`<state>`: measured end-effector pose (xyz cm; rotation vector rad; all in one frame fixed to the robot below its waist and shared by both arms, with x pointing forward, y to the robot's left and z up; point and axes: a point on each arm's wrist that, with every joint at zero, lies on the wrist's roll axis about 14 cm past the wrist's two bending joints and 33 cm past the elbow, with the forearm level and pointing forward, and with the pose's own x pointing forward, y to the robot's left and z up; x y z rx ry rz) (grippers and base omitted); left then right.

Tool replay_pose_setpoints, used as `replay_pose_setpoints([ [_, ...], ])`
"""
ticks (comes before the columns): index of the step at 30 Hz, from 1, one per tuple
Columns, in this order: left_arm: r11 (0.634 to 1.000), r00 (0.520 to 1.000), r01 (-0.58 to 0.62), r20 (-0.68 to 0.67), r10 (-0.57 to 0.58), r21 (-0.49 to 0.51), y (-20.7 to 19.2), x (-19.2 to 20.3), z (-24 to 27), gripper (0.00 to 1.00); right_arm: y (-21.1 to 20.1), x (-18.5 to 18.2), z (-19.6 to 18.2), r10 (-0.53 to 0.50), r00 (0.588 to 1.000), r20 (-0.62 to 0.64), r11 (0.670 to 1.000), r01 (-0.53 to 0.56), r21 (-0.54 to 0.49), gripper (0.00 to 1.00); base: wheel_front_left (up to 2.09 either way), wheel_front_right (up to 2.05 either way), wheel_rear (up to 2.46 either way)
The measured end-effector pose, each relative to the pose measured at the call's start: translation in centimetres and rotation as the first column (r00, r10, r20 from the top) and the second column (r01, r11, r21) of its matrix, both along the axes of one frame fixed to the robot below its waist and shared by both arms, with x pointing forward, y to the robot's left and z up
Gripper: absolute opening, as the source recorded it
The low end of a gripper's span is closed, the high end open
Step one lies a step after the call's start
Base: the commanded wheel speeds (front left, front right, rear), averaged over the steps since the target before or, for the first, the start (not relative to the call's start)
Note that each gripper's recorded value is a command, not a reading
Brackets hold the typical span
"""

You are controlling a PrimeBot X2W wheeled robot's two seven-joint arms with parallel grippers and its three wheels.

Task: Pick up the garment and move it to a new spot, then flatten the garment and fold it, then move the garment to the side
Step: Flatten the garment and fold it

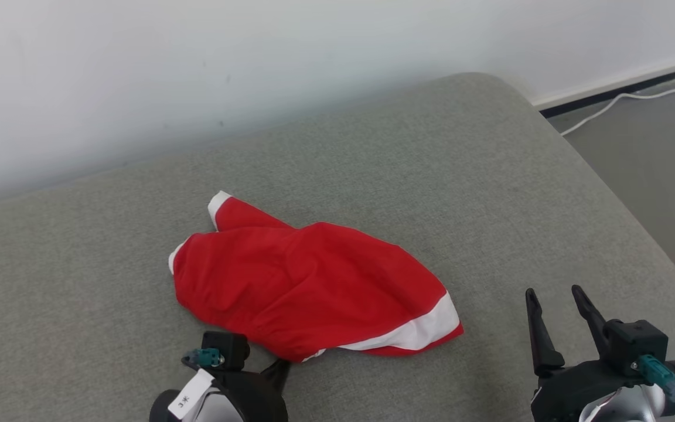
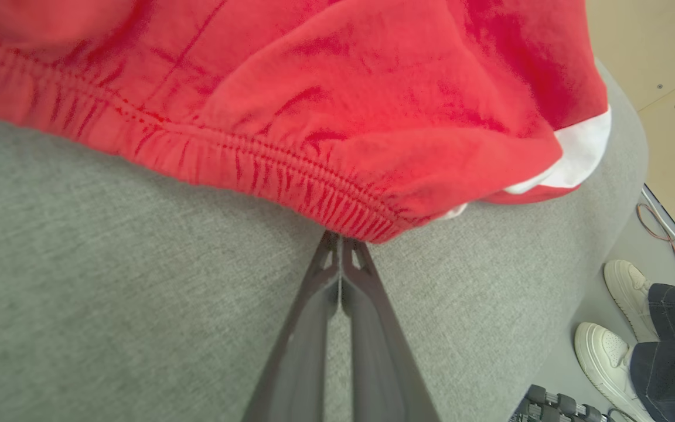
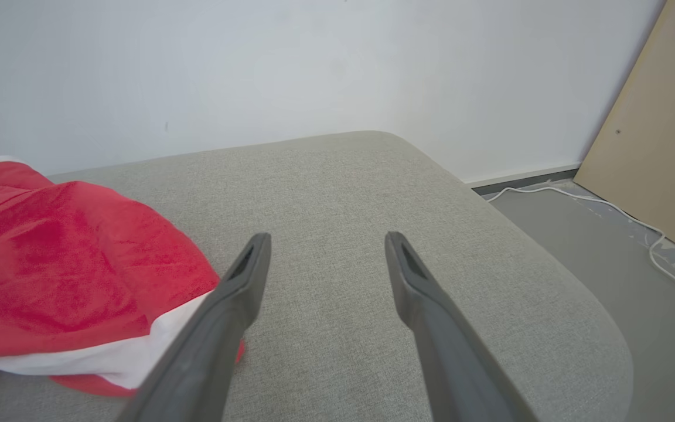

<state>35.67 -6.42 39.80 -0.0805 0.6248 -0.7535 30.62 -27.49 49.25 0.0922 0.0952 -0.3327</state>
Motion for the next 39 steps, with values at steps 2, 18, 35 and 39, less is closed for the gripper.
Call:
replay_pose_setpoints([
  [2,1.000,1.000,0.009,0.000,-0.009,0.005,0.2,-0.4,-0.1,0.47,0.7,0.3,-0.2,0.021,1.000,-0.002,1.000,-0.021,0.005,1.00,0.00,0.00,0.00],
  [18,0.998,1.000,-0.009,-0.017,0.008,-0.060,-0.5,-1.0,0.3,1.00,1.5,0.0,0.3,0.047,0.999,0.013,0.999,-0.047,0.014,1.00,0.00,0.00,0.00],
  [35,0.988,0.999,0.011,-0.036,-0.017,-0.157,-2.4,-1.1,1.3,0.00,0.5,-0.2,0.1,0.021,1.000,0.000,1.000,-0.021,0.005,1.00,0.00,0.00,0.00],
  [39,0.987,1.000,-0.007,-0.020,0.004,-0.162,-1.9,-0.7,1.8,0.00,0.8,0.1,0.1,0.030,1.000,0.005,1.000,-0.030,0.006,1.00,0.00,0.00,0.00],
])
